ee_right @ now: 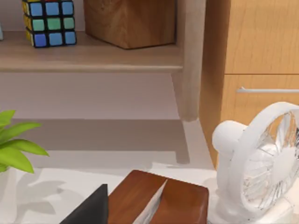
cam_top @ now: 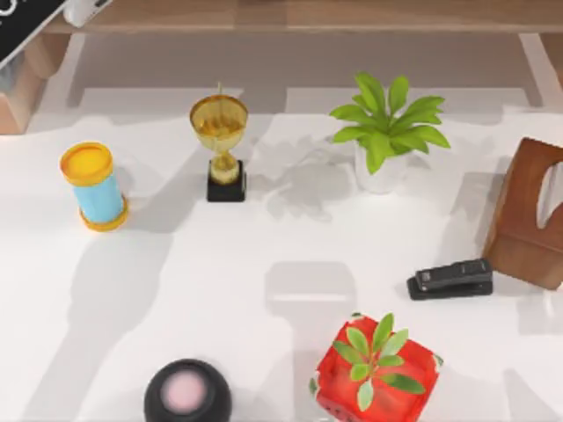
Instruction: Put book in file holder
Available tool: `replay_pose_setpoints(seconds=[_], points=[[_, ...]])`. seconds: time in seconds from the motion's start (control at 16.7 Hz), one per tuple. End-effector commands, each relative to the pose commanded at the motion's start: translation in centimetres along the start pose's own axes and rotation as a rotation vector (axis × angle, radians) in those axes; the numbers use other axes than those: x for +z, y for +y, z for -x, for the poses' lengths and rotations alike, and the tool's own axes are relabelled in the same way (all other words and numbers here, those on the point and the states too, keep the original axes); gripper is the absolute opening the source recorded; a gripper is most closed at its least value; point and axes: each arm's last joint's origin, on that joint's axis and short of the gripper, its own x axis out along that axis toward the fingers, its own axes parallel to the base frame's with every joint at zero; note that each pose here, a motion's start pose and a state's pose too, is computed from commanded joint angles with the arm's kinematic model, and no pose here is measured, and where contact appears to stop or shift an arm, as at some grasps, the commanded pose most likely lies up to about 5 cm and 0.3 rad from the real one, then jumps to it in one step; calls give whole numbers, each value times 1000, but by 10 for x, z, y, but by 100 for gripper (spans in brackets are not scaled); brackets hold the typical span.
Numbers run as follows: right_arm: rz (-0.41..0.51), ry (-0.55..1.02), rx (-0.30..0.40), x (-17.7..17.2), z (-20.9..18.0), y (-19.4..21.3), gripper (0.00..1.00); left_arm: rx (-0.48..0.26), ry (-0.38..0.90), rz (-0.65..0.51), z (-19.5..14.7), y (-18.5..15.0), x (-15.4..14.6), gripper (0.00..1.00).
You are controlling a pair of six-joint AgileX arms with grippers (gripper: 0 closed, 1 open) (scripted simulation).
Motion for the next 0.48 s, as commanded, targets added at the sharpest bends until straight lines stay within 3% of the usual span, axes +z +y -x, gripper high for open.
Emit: replay_pose_setpoints(seconds=[0.48], points=[[0,0,0,0,0,0,100,0,0,0,-10,0,0,100]])
